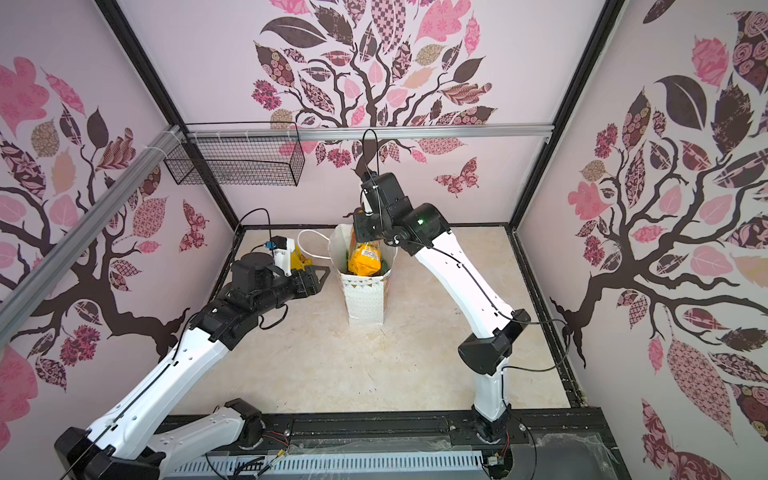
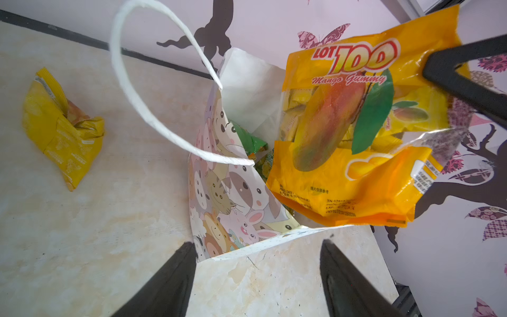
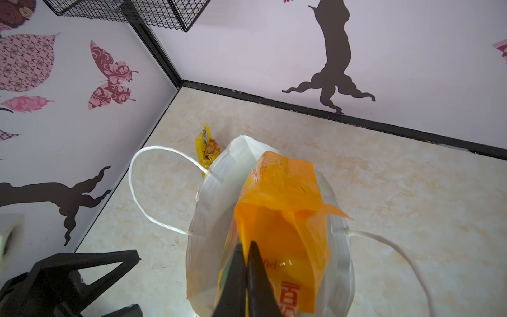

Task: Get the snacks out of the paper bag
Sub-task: 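Lift the orange gummy bag up out of the paper bag with the right gripper, then grasp the raised gummy bag with the left gripper below the right gripper, then carry the gummy bag away with the left gripper while the right opens and withdraws, then lower the gummy bag onto the table beside the yellow packet and release with left gripper, then reach the right gripper into the paper bag while the left returns to the rim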

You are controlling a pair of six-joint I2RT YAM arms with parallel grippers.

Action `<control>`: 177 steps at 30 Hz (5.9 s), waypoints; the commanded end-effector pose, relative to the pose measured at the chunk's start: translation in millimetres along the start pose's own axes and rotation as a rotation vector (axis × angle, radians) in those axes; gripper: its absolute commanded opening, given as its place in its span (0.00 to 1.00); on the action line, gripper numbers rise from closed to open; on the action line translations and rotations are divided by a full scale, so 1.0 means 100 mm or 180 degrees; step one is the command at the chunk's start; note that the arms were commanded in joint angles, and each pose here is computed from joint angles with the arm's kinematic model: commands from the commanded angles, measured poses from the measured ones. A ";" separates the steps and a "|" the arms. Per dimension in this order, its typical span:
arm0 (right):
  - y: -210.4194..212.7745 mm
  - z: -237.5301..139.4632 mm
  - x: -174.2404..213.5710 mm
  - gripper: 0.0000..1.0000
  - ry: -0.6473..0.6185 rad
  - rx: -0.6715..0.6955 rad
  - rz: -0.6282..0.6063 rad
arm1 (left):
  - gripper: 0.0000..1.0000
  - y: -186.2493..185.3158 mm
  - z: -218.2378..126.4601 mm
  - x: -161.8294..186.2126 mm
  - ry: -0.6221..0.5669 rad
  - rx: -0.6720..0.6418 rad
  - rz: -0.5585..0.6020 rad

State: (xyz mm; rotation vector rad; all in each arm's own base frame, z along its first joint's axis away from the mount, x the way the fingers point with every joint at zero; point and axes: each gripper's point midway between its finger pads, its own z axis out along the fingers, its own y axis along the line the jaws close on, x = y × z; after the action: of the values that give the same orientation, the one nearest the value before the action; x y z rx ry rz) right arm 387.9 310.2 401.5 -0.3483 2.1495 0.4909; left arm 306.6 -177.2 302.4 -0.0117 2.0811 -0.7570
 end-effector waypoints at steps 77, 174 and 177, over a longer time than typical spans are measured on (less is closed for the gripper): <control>0.13 -1.79 -0.96 0.99 -0.1850 -0.0700 0.0390 | 0.00 -1.28 -0.35 -1.49 -0.2002 -0.0273 0.1787; 0.10 -0.95 0.12 0.99 -0.0757 -0.0713 0.0016 | 0.96 1.90 -0.64 -1.03 -0.0786 -0.1435 -0.0671; 0.11 -0.79 0.13 0.99 -0.0512 -0.0614 -0.0052 | 0.96 1.33 -0.65 -1.19 -0.0800 -0.0927 -0.0218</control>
State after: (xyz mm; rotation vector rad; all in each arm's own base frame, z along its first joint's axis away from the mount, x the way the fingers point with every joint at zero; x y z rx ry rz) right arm 316.8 277.0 455.5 -0.3600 1.8392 0.7522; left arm 373.2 29.5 313.7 -0.5678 1.9565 -0.4183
